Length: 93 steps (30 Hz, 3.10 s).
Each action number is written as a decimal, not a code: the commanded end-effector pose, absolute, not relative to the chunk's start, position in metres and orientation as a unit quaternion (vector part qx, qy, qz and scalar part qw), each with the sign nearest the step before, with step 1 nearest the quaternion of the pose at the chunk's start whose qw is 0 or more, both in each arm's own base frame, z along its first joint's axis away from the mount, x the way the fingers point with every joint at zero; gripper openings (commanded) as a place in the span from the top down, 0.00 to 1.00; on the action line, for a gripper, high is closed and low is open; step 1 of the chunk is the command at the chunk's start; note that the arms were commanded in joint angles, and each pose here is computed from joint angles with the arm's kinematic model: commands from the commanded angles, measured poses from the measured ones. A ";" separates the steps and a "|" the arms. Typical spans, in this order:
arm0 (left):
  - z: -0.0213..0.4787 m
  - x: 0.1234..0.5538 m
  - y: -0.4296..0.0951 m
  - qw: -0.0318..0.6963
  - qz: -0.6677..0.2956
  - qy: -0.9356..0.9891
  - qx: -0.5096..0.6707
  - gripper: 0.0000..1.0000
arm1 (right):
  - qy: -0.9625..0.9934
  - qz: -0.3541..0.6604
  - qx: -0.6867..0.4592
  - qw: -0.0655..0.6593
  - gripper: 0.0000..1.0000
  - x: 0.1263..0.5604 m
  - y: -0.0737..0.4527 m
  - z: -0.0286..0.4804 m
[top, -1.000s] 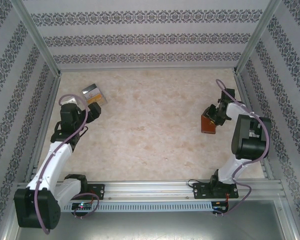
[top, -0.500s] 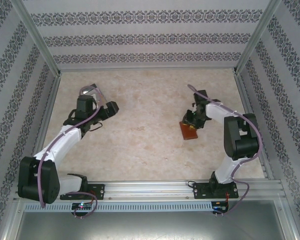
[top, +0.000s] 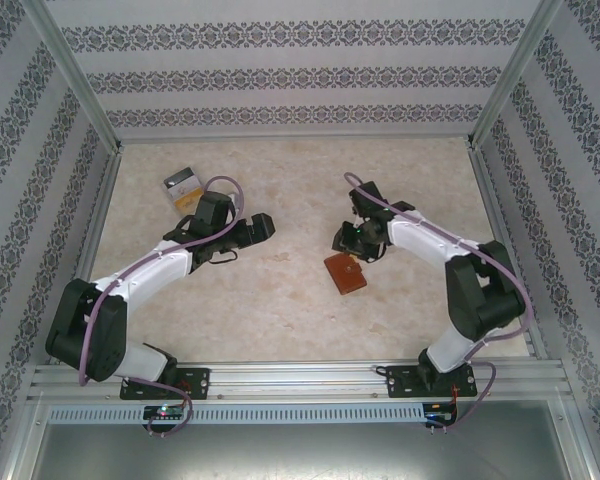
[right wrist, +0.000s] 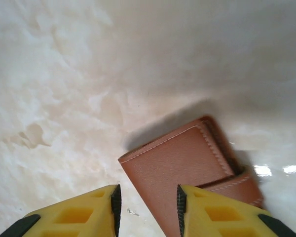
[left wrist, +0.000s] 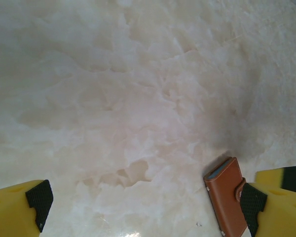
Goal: Put the credit cards into the card holder
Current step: Move the card holder to the bottom-center of the table, then pick up the card holder at the bottom-center of the table.
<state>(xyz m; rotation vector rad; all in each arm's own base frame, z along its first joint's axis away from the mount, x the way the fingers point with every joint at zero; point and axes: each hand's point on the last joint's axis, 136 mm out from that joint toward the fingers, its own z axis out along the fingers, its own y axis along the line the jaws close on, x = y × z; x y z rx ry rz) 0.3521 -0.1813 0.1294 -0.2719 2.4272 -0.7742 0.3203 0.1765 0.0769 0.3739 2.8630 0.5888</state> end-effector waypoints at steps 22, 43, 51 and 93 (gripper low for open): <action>0.099 0.310 -0.267 0.176 -0.387 0.899 -0.102 0.07 | 0.935 0.239 0.260 0.020 0.66 0.239 0.205 0.016; 0.056 0.264 -0.316 0.086 -0.411 0.899 -0.128 0.35 | 0.956 0.272 0.103 0.019 0.83 0.205 0.208 0.039; 0.048 0.272 -0.332 0.087 -0.427 0.890 -0.135 0.48 | 0.961 0.250 0.119 -0.014 0.87 0.196 0.205 0.012; 0.075 0.281 -0.344 0.124 -0.484 0.859 -0.111 1.00 | 0.973 0.199 0.005 0.113 0.63 0.246 0.215 0.052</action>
